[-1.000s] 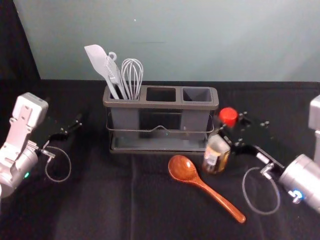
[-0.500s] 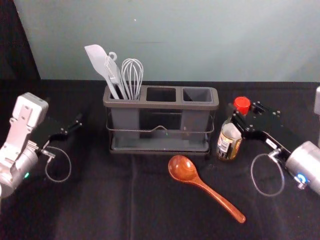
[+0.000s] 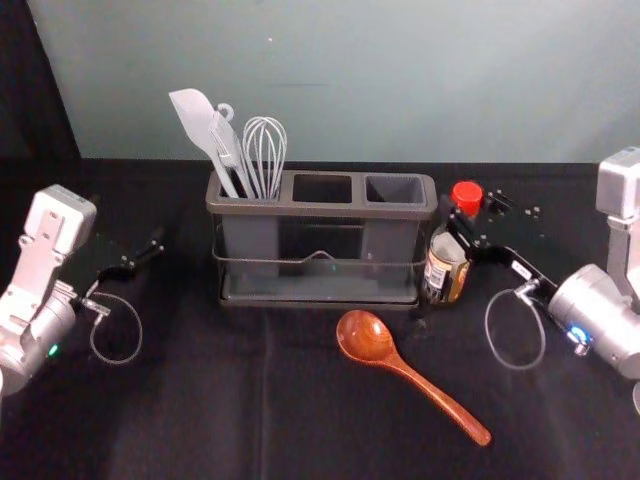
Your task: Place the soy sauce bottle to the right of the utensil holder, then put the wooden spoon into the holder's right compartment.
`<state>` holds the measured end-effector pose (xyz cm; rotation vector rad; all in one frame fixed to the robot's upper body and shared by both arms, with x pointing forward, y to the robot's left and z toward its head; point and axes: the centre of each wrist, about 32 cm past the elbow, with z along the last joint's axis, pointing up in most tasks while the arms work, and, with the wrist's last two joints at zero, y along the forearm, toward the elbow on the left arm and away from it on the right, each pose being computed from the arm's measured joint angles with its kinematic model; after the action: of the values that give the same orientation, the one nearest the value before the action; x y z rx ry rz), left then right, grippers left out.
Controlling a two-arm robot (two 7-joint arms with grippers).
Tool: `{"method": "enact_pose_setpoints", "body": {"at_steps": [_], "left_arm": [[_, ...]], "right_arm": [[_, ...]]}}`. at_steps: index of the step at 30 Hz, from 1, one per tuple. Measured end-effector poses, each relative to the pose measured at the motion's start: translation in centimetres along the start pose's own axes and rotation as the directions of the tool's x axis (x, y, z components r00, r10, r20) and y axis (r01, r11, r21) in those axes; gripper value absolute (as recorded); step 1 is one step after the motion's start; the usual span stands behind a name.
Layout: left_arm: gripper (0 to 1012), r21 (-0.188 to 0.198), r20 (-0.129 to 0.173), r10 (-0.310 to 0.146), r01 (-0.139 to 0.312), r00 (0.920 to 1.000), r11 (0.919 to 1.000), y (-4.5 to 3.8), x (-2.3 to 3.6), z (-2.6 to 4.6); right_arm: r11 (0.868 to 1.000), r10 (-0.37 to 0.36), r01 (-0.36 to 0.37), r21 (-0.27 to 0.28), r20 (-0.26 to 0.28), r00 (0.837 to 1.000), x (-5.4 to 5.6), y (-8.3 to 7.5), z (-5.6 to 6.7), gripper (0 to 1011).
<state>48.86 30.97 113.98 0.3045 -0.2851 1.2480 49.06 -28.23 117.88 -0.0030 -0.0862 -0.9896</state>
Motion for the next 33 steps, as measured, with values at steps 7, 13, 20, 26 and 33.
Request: {"method": "enact_pose_setpoints", "body": {"at_steps": [7,13,20,26,33], "left_arm": [[1000,0.000,0.000,0.000,0.000,1.0000,1.0000,0.00,0.00,0.00],[1000,0.000,0.000,0.000,0.000,1.0000,1.0000,0.00,0.00,0.00],[1000,0.000,0.000,0.000,0.000,1.0000,1.0000,0.00,0.00,0.00],[1000,0.000,0.000,0.000,0.000,1.0000,1.0000,0.00,0.00,0.00],[1000,0.000,0.000,0.000,0.000,1.0000,1.0000,0.00,0.00,0.00]], "right_arm": [[1.000,-0.008,0.009,0.004,-0.010,1.000,0.1,0.6,0.0,390],[1.000,-0.014,0.014,-0.002,-0.017,1.000,0.1,1.0,-0.1,390],[1.000,-0.028,0.028,-0.011,-0.027,0.999,0.1,1.1,-0.3,477],[0.999,-0.041,0.041,-0.003,-0.034,0.999,0.1,0.7,0.0,673],[0.998,-0.050,0.051,0.033,-0.036,0.998,0.0,-0.5,1.2,880]]}}
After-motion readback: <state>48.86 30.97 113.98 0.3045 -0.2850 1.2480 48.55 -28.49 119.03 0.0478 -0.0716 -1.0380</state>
